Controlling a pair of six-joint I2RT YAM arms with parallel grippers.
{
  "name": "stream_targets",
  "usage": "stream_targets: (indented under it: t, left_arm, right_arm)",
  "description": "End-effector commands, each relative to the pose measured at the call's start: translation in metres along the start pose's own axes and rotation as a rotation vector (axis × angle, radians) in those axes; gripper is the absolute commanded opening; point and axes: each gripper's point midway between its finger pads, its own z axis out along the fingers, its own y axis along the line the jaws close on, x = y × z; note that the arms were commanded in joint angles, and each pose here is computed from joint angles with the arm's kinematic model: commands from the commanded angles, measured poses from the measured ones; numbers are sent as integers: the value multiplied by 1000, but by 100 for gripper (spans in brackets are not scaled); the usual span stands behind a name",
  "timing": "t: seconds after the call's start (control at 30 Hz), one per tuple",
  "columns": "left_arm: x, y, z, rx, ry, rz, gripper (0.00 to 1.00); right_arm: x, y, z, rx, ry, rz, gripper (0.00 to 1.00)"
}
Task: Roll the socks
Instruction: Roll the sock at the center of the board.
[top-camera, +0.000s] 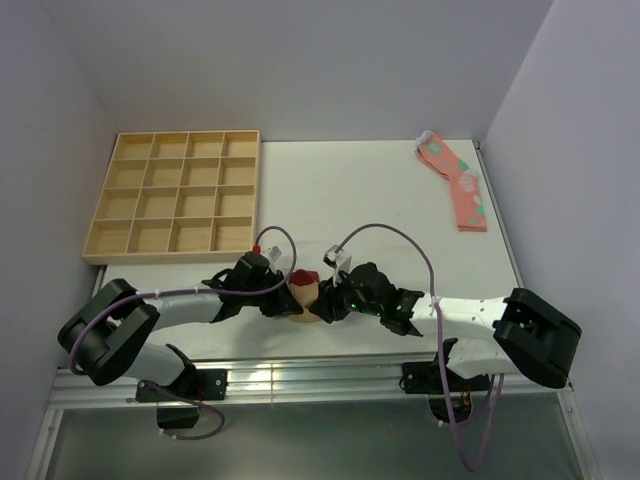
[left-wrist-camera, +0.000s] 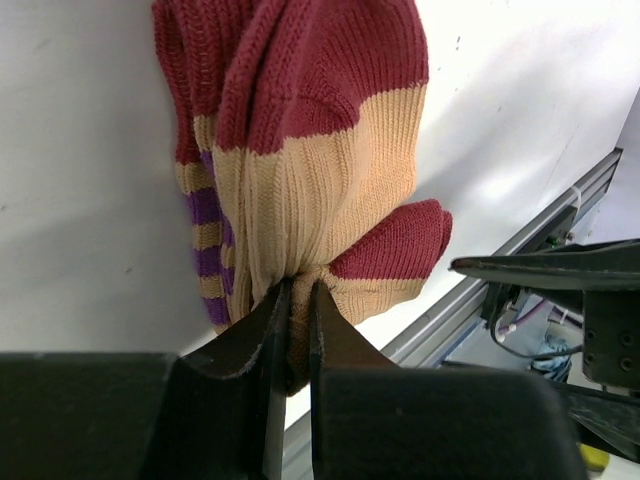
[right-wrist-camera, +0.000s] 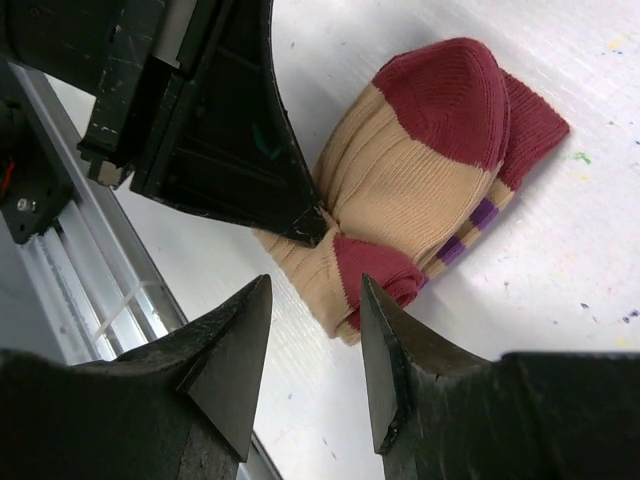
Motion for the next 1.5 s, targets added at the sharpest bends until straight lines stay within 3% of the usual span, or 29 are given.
stream_targets:
  t: [0.0, 0.3, 0.87, 1.47]
  left_arm:
    - [43, 64, -14, -219, 159, -26, 0]
    - [38, 62, -22, -203, 179, -41, 0]
    - [34, 56, -18, -152, 187, -84, 0]
    - [6, 54, -24, -161, 185, -149, 0]
  right_arm:
    - [-24, 7, 9, -2, -102, -57, 48]
    - [-18, 22, 22, -5, -102, -103, 49]
    - [32, 13, 45, 38, 42, -147, 52]
    - [68, 10, 48, 107, 99, -184, 54]
